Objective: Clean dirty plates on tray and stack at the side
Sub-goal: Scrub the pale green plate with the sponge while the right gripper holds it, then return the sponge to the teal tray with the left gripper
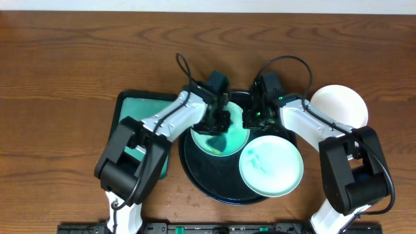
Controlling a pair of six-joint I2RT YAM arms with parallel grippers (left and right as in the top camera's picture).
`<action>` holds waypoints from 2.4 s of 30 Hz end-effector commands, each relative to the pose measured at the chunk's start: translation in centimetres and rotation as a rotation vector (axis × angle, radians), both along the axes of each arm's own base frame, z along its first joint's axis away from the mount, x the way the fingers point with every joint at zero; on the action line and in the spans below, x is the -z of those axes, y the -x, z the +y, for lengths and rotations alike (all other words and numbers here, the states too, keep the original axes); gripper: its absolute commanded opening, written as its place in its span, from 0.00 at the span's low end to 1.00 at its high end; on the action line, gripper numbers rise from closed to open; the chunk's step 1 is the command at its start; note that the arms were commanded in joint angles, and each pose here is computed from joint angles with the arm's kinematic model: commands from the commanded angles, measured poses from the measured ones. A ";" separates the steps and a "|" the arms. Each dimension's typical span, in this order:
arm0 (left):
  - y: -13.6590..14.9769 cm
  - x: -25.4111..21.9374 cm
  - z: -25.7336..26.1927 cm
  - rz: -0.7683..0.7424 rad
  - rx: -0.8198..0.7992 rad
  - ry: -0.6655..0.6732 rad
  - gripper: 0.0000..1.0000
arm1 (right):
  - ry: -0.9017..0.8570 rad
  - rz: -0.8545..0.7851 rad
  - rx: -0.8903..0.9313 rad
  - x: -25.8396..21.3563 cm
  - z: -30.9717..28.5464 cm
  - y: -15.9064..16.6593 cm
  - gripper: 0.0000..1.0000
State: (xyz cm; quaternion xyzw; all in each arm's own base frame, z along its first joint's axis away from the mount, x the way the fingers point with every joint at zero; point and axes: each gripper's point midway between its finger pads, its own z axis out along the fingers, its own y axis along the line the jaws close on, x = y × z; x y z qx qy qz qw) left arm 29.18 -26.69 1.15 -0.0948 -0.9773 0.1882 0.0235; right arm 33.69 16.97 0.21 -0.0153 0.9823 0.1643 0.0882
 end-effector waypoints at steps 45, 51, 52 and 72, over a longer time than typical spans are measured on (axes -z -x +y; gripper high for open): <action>-2.5 -9.3 18.3 -0.150 -0.472 -0.293 0.07 | 0.057 0.083 0.027 1.9 -1.1 1.9 0.01; -1.8 -7.0 22.4 -0.087 -0.523 -0.451 0.07 | 0.055 0.078 0.027 1.9 -1.0 1.7 0.01; -1.9 -6.5 22.8 -0.075 -0.532 -0.459 0.07 | 0.055 0.078 0.027 1.9 -1.0 1.7 0.01; -2.1 -2.3 25.8 0.033 -0.579 -0.544 0.58 | 0.054 0.073 0.021 1.9 -1.0 1.7 0.01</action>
